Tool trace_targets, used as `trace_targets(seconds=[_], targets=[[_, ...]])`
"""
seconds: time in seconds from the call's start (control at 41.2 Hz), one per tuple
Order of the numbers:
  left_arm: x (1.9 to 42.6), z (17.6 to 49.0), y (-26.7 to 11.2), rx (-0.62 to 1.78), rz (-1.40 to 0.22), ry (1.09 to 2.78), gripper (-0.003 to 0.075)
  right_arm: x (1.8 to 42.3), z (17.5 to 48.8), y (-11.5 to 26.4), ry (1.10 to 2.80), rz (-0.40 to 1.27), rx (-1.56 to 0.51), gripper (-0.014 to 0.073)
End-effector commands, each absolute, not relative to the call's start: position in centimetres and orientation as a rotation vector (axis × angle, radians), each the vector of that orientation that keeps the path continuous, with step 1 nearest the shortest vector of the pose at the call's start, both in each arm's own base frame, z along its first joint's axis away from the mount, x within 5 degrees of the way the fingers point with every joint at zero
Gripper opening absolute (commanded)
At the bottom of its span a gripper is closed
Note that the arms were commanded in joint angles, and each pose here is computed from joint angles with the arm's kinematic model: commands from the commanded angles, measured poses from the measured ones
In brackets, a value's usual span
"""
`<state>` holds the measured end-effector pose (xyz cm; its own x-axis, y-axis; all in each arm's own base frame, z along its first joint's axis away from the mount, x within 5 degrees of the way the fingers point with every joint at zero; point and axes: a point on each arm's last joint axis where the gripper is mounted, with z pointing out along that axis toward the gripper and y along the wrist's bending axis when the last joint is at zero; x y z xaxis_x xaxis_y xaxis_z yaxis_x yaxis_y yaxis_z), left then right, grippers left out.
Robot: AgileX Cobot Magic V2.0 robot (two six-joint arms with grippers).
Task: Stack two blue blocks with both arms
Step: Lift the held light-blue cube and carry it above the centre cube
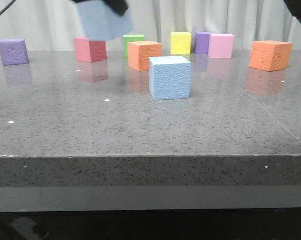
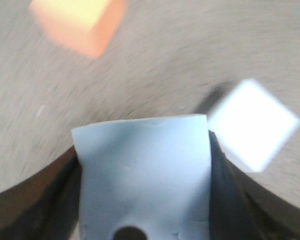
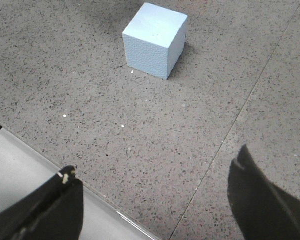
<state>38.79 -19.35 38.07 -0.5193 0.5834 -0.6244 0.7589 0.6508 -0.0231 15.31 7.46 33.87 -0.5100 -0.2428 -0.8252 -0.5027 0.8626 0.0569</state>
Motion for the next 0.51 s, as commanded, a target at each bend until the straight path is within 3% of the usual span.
trace_targets(seconds=[0.0,0.291,0.486], targets=[[36.1,42.5,-20.8,1.249,-0.467,1.98,0.0344,15.4,35.2,7.4,2.039,0.368,-0.505,0.0598],[34.2,42.8,-24.2,1.555,-0.351,1.679,0.0344,15.4,35.2,7.4,2.039,0.368,-0.505,0.0598],[34.2,41.9,-25.7,1.605,-0.274,1.654,0.0344,15.4,35.2,7.4,2.039,0.368,-0.505,0.0598]])
